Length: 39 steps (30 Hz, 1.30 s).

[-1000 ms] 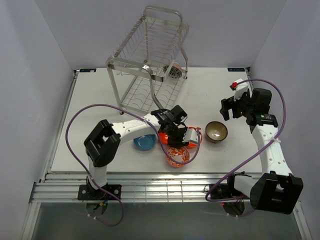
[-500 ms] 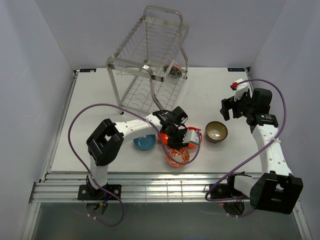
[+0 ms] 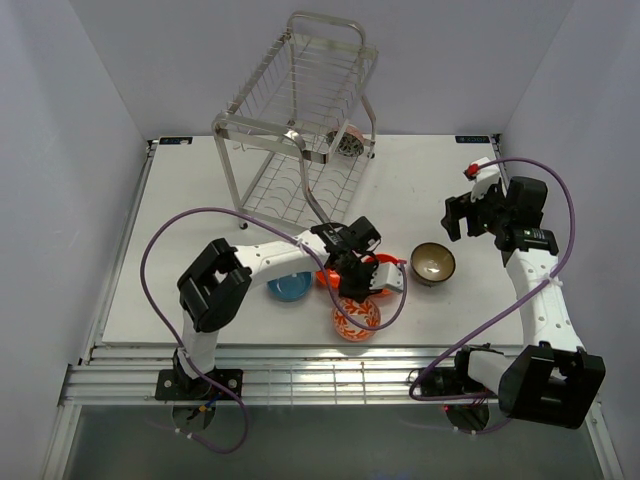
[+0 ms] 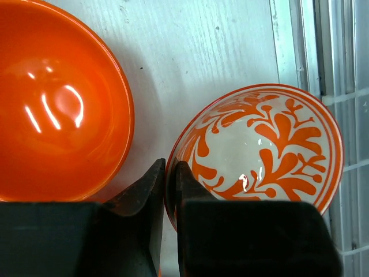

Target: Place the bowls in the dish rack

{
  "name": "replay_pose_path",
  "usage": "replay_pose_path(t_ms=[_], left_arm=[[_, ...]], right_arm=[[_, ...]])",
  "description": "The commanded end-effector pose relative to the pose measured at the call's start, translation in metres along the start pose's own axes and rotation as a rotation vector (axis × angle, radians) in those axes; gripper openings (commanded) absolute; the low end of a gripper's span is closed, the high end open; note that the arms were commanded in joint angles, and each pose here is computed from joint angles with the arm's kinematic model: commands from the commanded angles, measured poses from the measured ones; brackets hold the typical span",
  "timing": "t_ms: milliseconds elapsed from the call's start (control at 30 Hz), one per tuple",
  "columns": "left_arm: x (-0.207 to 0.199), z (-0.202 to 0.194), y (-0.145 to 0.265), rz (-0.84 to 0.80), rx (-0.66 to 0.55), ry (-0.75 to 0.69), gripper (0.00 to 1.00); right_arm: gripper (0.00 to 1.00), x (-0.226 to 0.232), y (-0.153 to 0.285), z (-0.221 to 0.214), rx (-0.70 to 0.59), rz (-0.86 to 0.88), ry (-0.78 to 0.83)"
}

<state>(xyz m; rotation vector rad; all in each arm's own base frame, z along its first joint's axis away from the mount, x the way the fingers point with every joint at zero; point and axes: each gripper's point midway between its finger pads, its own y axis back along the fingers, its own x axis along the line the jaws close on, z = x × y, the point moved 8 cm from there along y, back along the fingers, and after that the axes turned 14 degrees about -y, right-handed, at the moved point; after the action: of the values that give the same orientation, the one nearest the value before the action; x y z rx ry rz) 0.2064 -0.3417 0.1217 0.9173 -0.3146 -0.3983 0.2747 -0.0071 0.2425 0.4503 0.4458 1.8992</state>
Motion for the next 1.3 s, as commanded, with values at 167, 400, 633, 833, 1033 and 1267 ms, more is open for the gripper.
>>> replay_pose_path(t_ms=[167,400,633,833,1033,1267], left_arm=[[0.012,0.063,0.050,0.160,-0.098,0.084,0.00],[0.035,0.112,0.112,0.380,-0.193,0.196,0.00],[0.075,0.129,0.154,0.773,-0.178,0.417,0.00],[0.094,0.127,0.170,1.001,-0.160,0.533,0.00],[0.109,0.124,0.168,1.097,-0.116,0.582,0.00],[0.121,0.129,0.172,1.193,-0.167,0.701,0.00]], right_arm=[[0.90,-0.002,0.007,0.016,-0.044,0.061,-0.126],[0.90,-0.020,0.027,0.039,-0.092,0.122,-0.279],[0.91,-0.011,0.049,0.059,-0.173,0.146,-0.276],[0.98,-0.005,0.061,0.056,-0.198,0.118,-0.241],[0.90,0.012,0.064,0.041,-0.179,0.245,-0.238],[0.81,0.020,0.053,0.036,-0.208,0.257,-0.338]])
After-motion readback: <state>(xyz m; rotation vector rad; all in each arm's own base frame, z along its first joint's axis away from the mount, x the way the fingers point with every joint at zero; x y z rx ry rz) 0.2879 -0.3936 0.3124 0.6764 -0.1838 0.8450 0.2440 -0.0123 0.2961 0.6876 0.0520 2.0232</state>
